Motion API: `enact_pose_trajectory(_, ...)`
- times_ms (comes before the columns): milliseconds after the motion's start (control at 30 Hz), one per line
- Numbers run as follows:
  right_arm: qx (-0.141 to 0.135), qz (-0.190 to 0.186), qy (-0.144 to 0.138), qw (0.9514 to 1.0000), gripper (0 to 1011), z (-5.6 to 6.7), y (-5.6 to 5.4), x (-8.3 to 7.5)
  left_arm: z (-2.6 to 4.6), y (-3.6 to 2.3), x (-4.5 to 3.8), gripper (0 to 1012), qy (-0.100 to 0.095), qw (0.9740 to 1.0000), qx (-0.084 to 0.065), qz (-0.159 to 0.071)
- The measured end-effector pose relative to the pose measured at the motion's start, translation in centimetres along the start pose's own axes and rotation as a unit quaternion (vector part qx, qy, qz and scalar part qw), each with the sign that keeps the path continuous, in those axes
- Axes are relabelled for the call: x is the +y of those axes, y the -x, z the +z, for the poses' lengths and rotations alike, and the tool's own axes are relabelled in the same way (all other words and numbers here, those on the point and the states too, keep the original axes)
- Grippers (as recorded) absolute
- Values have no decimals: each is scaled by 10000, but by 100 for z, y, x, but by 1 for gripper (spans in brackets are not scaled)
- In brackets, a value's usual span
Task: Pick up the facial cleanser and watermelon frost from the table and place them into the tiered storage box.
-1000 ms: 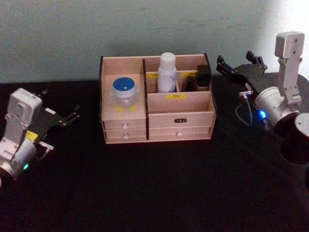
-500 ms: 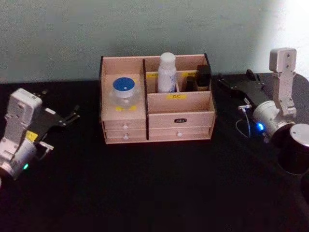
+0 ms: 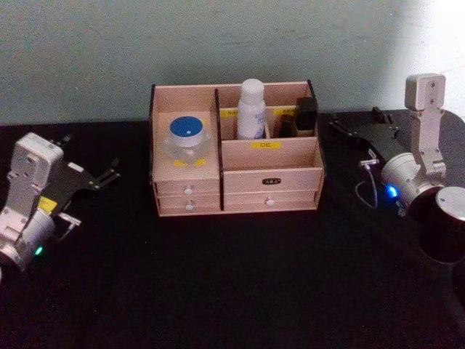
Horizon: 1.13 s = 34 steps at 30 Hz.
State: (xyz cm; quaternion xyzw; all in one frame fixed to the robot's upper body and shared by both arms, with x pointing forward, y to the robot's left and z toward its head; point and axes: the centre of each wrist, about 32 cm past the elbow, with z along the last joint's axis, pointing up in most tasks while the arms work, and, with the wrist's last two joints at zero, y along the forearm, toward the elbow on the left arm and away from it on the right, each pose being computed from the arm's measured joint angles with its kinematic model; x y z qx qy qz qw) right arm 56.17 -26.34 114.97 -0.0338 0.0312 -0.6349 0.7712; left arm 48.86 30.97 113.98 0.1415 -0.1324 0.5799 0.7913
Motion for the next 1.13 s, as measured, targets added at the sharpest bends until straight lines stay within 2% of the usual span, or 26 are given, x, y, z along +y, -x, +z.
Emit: enact_pose_trajectory(1133, 15, 14, -18, 10000, 1003, 3, -1, 1, 0, 0, 0, 1001, 0, 10000, 0, 0)
